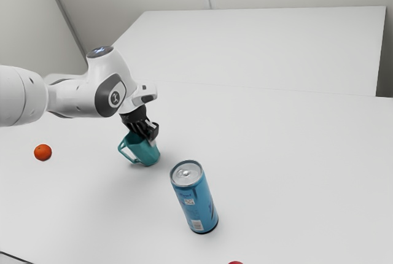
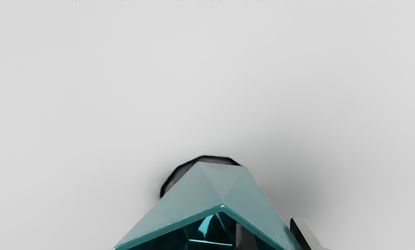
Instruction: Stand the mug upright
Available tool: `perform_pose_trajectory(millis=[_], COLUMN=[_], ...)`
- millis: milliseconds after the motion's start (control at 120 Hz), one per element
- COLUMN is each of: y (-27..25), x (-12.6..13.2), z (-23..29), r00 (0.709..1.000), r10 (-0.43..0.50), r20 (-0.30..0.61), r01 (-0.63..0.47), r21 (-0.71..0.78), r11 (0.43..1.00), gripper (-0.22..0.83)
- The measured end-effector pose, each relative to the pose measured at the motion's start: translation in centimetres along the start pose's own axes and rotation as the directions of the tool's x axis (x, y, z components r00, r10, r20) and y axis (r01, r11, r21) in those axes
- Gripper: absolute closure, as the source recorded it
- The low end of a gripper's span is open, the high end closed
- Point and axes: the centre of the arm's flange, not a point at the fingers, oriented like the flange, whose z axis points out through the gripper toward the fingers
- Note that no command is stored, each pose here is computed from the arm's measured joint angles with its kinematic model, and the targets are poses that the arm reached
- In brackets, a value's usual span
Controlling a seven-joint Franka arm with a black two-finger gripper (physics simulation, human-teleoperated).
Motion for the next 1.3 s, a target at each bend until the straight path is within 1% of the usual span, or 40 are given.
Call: perform_pose_trajectory(millis=[325,525,800,1025,1300], y=[0.0,-0.1,-0.1,0.0,0.7], x=[0.1,0.2,0.2,0.0,-1.1], z=[-0.2,-0.4,-0.9,-2.3,-6.7], r00=[1.0,1.0,0.999,0.998,0.997], r10=[-0.009,-0.014,-0.022,-0.031,-0.047], r20=[-0.015,-0.022,-0.032,-0.047,-0.062], r01=[0.009,0.014,0.022,0.03,0.043], r21=[0.001,0.001,-0.006,-0.022,-0.065], r11=[1.0,1.0,1.0,0.999,0.997], gripper=[0.42,0.33,0.22,0.15,0.12])
